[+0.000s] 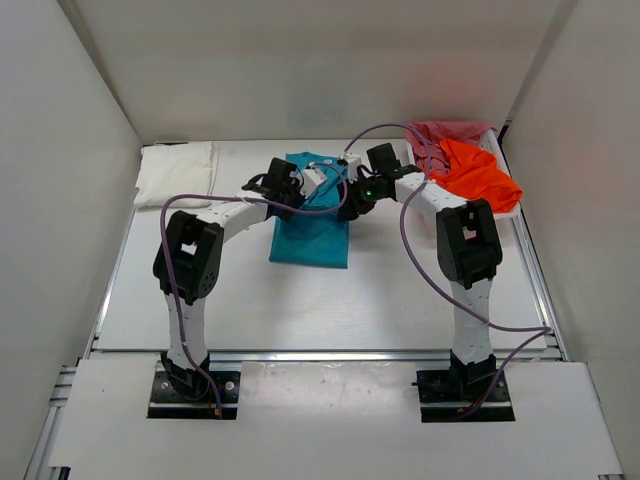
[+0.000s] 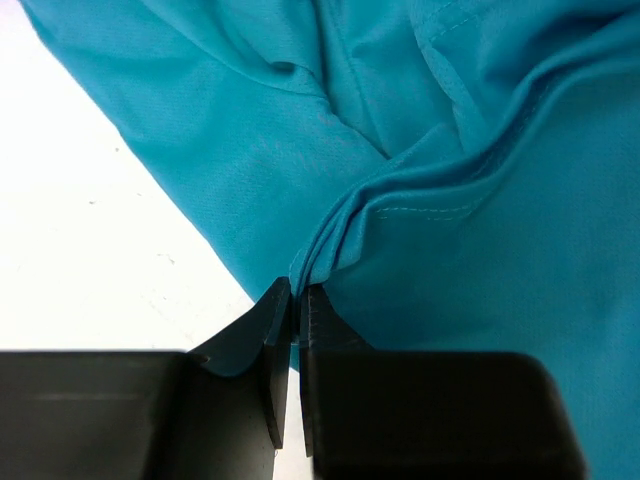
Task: Fold and stack the t-shirts
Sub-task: Fold the folded rectangular tshirt in 1/3 of the way
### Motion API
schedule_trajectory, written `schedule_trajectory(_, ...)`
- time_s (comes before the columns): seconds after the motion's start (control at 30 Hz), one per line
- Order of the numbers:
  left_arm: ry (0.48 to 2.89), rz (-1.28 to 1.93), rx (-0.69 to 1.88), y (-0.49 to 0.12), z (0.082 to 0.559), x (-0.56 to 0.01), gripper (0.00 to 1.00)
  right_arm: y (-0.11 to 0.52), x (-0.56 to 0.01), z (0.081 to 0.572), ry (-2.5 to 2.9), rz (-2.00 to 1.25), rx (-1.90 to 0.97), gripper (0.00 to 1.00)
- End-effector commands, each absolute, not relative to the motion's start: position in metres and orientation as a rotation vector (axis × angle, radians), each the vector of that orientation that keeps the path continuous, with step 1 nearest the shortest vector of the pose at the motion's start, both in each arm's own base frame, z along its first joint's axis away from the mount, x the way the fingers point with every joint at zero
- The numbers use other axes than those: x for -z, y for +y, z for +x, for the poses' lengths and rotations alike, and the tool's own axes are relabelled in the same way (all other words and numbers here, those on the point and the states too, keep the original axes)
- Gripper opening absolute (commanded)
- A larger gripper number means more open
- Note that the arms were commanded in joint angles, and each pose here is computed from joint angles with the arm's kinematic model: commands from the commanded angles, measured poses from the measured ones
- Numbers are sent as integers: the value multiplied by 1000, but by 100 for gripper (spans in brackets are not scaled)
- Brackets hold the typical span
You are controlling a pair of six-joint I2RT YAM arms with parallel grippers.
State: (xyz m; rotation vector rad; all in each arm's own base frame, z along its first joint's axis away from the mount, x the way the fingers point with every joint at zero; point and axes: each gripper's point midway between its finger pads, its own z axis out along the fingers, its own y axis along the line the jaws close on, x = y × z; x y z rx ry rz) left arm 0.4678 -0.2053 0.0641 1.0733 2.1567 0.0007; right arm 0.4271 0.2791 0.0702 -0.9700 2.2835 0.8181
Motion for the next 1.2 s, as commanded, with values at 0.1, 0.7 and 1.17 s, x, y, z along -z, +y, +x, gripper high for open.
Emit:
schedule_trajectory(0.1, 2088, 935, -96, -192, 504, -87, 22, 266, -95, 478, 2242, -825, -685, 56)
schedule_trajectory(0.7, 2077, 823, -145, -166, 502, -121, 59, 301, -113, 424, 2183, -936, -807, 0)
schedule_trajectory(1.17, 2101, 910, 6, -191, 470, -109, 57, 284, -64, 492, 2339, -788, -745, 0)
